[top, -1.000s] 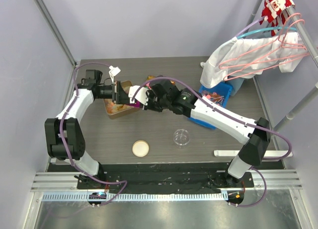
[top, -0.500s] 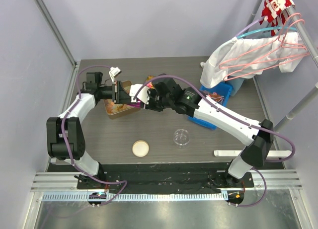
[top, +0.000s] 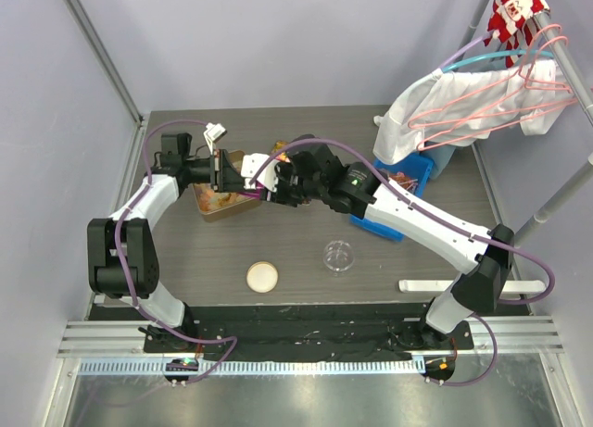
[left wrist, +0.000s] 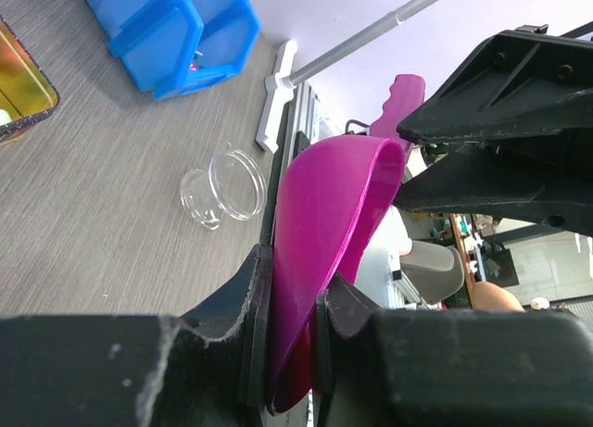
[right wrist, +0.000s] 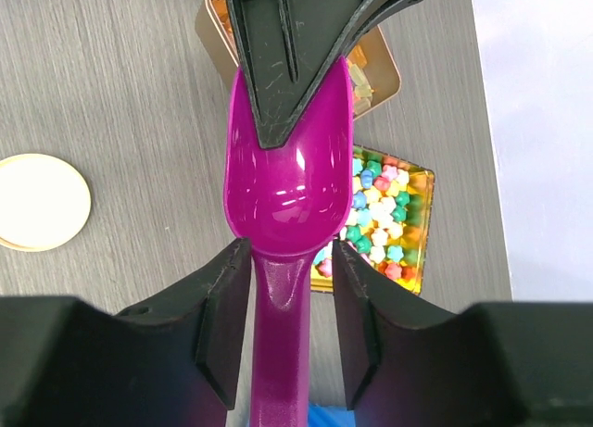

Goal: Pack the candies
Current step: Pick up the spatula from the center of the board.

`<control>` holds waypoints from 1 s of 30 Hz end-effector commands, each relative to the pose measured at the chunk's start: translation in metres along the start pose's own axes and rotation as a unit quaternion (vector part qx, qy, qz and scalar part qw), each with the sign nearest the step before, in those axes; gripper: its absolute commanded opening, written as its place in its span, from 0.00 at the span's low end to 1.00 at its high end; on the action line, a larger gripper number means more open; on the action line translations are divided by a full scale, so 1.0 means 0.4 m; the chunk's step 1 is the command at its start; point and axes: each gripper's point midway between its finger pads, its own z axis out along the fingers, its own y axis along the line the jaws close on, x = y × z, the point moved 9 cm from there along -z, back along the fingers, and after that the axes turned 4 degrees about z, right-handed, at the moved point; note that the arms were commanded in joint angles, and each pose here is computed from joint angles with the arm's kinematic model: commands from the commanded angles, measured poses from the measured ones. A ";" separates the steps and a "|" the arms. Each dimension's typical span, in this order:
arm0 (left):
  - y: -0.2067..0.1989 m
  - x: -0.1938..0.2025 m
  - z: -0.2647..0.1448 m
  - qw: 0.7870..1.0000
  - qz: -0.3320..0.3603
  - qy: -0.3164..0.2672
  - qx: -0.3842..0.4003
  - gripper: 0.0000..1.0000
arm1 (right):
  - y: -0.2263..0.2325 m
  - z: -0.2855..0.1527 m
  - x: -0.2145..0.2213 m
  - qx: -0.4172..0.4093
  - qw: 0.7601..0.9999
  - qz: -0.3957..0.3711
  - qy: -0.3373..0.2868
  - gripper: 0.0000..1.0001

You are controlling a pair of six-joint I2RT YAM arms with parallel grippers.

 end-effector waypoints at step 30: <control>-0.025 -0.012 -0.014 0.999 0.018 0.003 0.039 0.01 | -0.006 0.025 0.004 0.014 0.999 -0.032 -0.004 0.43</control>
